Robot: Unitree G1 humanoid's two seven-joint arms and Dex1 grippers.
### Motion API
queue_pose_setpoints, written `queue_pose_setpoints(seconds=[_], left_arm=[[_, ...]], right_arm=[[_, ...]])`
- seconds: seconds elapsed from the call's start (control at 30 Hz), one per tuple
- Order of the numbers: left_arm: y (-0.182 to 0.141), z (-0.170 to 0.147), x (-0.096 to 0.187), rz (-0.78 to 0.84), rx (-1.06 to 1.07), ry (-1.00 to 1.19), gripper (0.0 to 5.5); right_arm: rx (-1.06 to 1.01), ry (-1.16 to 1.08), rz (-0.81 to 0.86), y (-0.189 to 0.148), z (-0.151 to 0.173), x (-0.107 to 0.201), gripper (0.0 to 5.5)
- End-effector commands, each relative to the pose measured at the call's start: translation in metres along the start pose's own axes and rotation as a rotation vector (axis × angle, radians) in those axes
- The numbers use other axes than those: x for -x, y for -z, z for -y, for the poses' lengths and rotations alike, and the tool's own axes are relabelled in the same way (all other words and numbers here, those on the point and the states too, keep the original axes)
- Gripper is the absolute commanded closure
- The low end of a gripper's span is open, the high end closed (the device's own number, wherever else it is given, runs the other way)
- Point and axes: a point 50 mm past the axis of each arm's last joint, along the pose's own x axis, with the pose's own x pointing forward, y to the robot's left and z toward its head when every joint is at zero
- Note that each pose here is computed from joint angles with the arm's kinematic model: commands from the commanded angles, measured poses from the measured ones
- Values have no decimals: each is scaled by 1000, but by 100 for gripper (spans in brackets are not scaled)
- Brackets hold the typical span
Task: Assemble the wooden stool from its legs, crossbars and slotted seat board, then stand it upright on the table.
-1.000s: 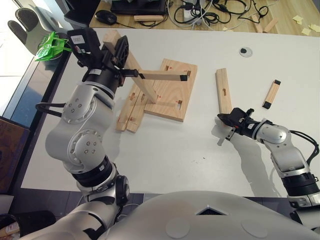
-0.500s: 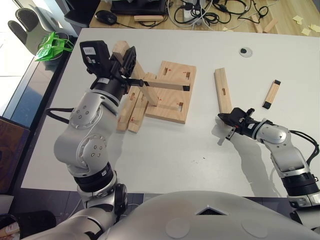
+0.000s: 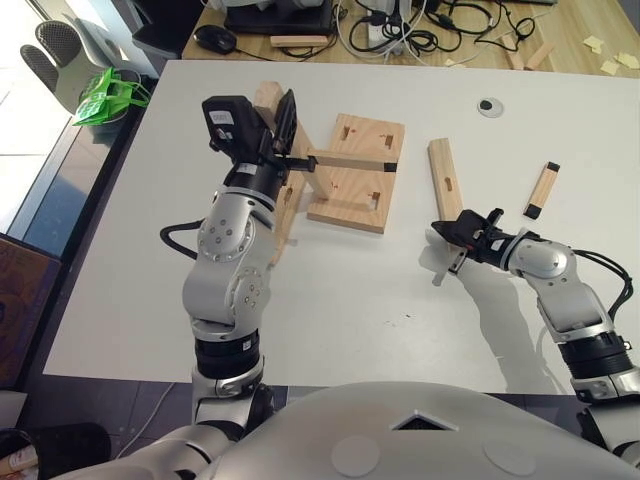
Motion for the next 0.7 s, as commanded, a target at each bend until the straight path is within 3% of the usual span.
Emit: queue_pose_setpoints(seconds=[0.03,0.27,0.37,0.7], left_arm=[[21,0,0,-115,-9,-5,448],[15,1,7,-85,-17,-45,448],[7,4,6,-27,-32,-21,375],[-32,14,8,243,-183,33,234]], right_arm=[[6,26,11,-1,4,0,550],[0,-4,21,-2,8,-7,550],[-28,-4,30,-1,8,-7,550],[-72,-1,38,1,9,-6,550]])
